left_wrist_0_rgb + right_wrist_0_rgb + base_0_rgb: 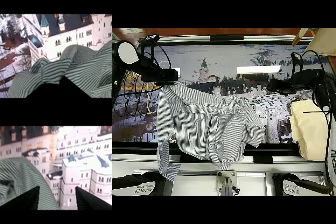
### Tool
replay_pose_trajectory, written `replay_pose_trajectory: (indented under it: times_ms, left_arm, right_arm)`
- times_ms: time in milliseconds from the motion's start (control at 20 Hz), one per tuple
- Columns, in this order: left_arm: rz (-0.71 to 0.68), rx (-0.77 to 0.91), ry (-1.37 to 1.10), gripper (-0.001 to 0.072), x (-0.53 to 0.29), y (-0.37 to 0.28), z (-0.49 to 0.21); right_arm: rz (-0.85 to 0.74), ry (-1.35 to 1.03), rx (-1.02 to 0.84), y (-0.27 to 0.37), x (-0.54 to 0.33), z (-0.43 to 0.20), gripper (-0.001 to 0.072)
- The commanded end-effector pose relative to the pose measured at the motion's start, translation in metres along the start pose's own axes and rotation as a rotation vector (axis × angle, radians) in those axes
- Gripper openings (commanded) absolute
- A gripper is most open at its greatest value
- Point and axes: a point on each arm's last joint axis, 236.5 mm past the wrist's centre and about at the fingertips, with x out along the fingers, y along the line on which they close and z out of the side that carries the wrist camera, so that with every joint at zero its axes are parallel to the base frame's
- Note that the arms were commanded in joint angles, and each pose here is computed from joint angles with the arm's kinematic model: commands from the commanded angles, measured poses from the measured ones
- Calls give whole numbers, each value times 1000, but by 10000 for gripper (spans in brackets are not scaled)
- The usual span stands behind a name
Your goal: Fold the shirts.
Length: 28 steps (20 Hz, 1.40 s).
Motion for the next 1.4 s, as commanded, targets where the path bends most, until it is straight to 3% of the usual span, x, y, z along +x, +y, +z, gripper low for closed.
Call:
replay_pose_trajectory:
  times_ms: [0, 150, 750, 800, 900, 1100, 1350]
  left_arm:
    - [-26, 2, -4, 47, -7, -4, -1]
    - [-56, -2, 1, 48, -8, -12, -3]
    - [-71, -1, 3, 47, -8, -16, -3]
    - [-71, -1, 3, 48, -8, -16, -3]
    - [-70, 6, 2, 48, -8, -15, -3]
    - [-70, 44, -77, 48, -31, -9, 18]
    - [-92, 78, -521, 48, -185, -7, 91]
  right_arm:
    - [175, 281, 8, -1, 33, -56, 632]
    - [284, 340, -26, 30, 70, -71, 632]
    - [281, 433, -84, 54, 116, -103, 631]
    - [285, 439, -98, 59, 117, -106, 562]
    - [292, 447, -125, 69, 117, -109, 80]
    - [317, 346, -241, 83, 67, -60, 81]
    - [218, -273, -451, 109, -144, 87, 81]
